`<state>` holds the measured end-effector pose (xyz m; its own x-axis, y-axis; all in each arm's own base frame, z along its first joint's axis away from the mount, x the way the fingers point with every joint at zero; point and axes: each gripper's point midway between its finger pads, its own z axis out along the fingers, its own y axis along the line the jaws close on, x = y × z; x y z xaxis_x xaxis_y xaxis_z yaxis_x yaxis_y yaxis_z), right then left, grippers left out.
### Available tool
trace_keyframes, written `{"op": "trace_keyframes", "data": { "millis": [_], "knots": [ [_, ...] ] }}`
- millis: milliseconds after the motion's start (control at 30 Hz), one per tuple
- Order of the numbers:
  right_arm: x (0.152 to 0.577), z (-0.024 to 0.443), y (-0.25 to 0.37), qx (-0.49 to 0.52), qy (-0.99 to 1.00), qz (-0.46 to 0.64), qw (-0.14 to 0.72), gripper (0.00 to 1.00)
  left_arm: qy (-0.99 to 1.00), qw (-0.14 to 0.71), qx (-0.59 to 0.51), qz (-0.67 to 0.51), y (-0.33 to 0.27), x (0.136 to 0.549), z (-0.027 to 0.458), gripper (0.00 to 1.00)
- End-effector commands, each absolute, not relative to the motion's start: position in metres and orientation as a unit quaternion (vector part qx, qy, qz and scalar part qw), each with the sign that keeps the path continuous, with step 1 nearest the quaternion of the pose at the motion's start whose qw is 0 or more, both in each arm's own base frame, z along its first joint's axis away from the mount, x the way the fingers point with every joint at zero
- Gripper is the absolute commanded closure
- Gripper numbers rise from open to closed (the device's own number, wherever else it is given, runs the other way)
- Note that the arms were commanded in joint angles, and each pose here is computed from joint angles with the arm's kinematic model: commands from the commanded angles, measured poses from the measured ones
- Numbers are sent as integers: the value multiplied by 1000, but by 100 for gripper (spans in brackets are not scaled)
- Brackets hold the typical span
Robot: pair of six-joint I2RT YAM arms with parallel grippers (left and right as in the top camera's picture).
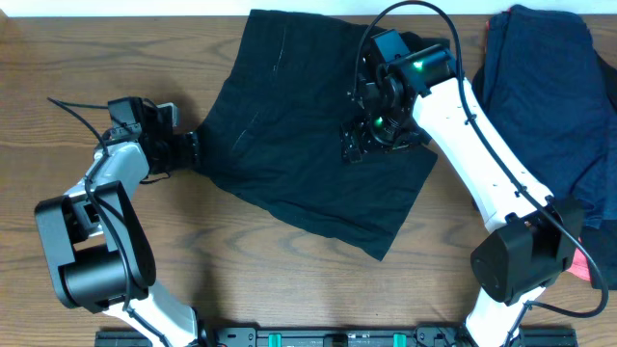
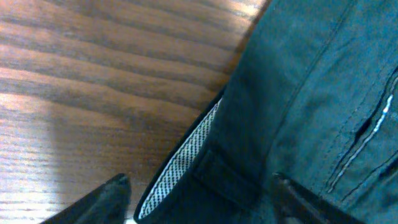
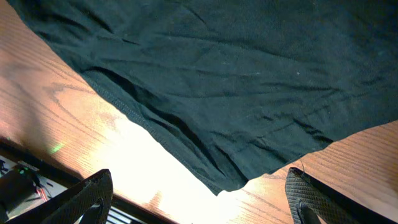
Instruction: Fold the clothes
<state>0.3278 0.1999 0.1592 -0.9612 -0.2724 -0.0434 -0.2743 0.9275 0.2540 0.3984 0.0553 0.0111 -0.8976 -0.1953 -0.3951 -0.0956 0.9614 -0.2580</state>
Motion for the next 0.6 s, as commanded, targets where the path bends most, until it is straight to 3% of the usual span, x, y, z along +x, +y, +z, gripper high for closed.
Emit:
{"op": "trace_keyframes", "data": {
  "millis": [0, 100, 233, 333, 567],
  "knots": [
    [326, 154, 199, -119, 986, 119, -4, 13, 967, 188, -118, -122, 56, 393, -5, 48],
    [326, 153, 195, -109, 988, 107, -5, 13, 964, 177, -153, -128, 57, 390, -6, 92],
    [323, 152, 194, -109, 988, 105, -11, 13, 955, 127, -247, -104, 70, 367, -12, 94],
    [322, 146, 190, -95, 991, 94, -16, 13, 935, 50, -349, -42, 89, 323, -18, 94],
    [327, 118, 191, -90, 991, 94, -9, 10, 927, -60, -371, -22, 86, 267, -18, 94]
  ]
}}
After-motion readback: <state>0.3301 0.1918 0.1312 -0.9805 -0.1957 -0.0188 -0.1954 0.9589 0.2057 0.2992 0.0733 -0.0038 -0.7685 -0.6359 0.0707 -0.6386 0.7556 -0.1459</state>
